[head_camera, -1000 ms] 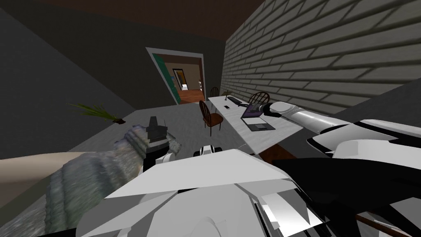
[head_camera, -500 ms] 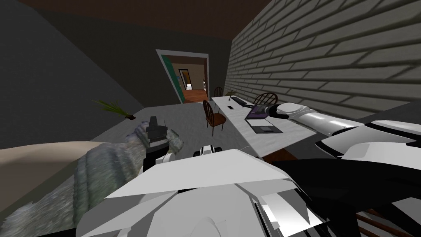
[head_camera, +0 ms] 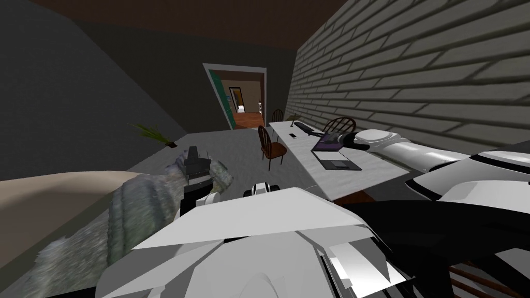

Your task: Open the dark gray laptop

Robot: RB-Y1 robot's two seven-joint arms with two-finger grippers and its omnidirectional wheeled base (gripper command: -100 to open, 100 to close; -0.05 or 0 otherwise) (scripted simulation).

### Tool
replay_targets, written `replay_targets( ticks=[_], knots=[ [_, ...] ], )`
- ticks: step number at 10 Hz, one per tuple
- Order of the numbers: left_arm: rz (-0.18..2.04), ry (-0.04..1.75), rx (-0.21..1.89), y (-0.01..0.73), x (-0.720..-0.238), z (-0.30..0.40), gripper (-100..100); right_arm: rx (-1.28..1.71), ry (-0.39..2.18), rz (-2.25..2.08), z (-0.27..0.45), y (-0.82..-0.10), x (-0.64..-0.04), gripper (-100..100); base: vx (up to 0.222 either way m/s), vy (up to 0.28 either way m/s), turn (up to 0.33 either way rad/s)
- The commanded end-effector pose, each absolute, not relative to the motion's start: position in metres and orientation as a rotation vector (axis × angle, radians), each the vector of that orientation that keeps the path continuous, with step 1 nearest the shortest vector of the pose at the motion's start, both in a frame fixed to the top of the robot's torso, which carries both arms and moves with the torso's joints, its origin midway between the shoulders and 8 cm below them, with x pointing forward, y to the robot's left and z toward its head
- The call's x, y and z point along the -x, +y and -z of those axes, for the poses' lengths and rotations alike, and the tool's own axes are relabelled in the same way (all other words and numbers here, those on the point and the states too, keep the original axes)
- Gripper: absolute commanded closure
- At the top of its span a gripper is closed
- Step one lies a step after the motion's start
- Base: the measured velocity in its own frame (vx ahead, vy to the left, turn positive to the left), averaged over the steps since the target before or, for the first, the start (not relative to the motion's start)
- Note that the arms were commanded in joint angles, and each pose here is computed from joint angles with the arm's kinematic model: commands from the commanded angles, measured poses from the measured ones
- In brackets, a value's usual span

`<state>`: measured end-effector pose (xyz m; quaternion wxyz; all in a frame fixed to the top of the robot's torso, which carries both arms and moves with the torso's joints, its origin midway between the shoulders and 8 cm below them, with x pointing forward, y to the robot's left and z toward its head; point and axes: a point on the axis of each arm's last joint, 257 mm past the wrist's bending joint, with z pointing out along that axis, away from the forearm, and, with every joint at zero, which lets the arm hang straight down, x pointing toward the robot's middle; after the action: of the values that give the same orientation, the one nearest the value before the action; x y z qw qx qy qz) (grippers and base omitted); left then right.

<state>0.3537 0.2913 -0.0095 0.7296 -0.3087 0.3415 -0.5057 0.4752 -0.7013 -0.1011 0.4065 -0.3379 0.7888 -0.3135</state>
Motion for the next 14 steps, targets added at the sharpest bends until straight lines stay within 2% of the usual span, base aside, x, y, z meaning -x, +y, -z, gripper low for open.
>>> replay_targets(
  ticks=[1, 4, 5, 12, 13, 14],
  knots=[
    [1.114, 0.752, 0.68, 0.291, -0.354, 0.01, 0, 0.827, 2.018, 0.841, 0.099, -0.729, -0.455, -100, -0.011, 0.021, 0.283],
    [1.114, 0.752, 0.68, 0.291, -0.354, 0.01, 0, 0.789, 1.993, 0.81, 0.093, -0.723, -0.46, -100, -0.009, 0.011, 0.02],
    [1.114, 0.752, 0.68, 0.291, -0.354, 0.01, 0, 0.777, 2.027, 0.876, 0.091, -0.751, -0.438, -100, -0.016, 0.022, 0.262],
    [1.114, 0.752, 0.68, 0.291, -0.354, 0.01, 0, 0.73, 2.012, 0.915, 0.077, -0.772, -0.423, -100, -0.008, 0.012, 0.066],
    [1.114, 0.752, 0.68, 0.291, -0.354, 0.01, 0, 0.738, 1.983, 0.846, 0.082, -0.745, -0.445, 100, 0.013, -0.024, -0.253],
    [1.113, 0.752, 0.68, 0.291, -0.354, 0.01, 0, 0.728, 1.991, 0.841, 0.083, -0.746, -0.444, 100, 0.017, -0.025, -0.161]
  ],
)
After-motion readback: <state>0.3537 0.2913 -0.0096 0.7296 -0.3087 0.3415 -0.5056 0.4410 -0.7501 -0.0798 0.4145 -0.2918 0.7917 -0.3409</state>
